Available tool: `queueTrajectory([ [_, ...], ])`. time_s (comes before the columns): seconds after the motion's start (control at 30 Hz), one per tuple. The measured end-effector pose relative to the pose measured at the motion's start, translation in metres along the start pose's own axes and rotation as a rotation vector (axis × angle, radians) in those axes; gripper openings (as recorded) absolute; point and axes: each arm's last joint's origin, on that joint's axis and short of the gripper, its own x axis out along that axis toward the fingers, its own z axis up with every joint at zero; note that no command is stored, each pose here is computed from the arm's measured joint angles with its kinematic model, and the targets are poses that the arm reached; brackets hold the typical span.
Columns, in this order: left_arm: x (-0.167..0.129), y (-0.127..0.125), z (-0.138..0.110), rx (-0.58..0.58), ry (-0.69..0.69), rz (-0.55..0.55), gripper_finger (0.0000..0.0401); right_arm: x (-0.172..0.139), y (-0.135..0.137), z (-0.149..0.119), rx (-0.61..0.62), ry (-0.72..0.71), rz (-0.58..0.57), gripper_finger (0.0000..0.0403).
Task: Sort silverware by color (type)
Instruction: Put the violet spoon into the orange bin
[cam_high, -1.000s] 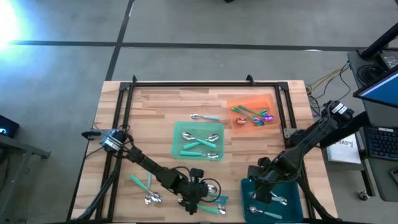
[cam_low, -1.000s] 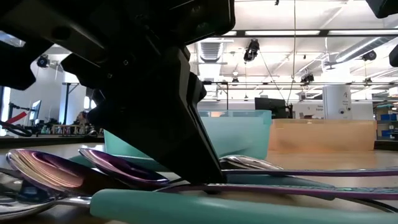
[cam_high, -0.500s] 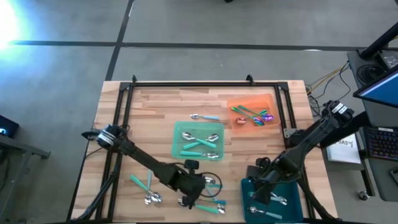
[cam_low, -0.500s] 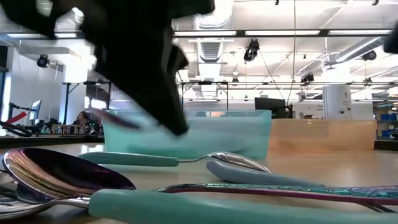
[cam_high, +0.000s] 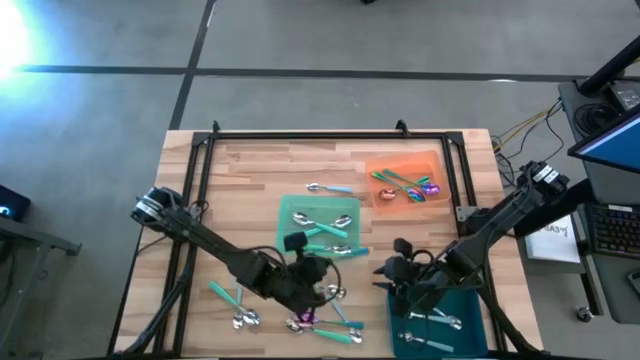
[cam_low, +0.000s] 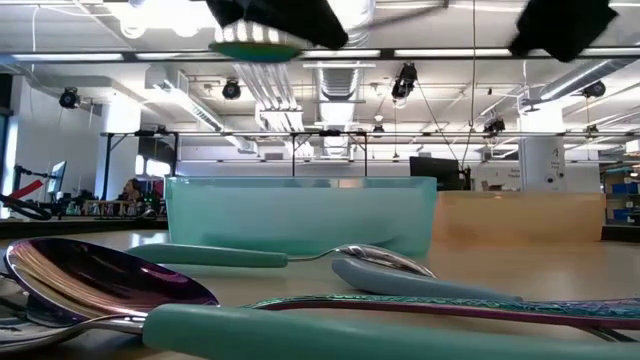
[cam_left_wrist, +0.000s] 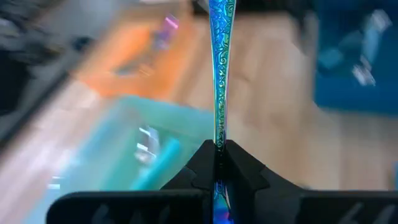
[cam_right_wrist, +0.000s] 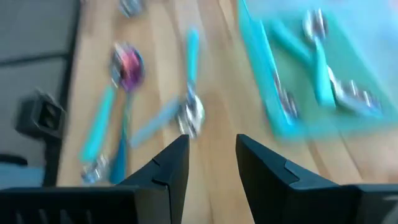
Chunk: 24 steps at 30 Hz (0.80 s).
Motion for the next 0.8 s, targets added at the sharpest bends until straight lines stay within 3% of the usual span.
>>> queueTrajectory([
  [0.17,-0.016,0.001,0.005,-0.088,-0.105,0.116,0.0002,0.007,0.003,0.013,-0.089,-0.219,0.045,0.0123],
  [0.33,-0.022,-0.006,0.006,-0.167,-0.173,0.125,0.0002,0.019,-0.012,0.023,-0.075,-0.374,0.047,0.0123],
  [0.6,-0.016,-0.017,0.009,-0.208,-0.235,0.097,0.0002,0.033,-0.039,0.038,0.018,-0.480,0.135,0.0123],
  [0.8,-0.015,-0.018,0.007,-0.201,-0.241,0.118,0.0002,0.033,-0.043,0.044,-0.011,-0.503,0.170,0.0123],
])
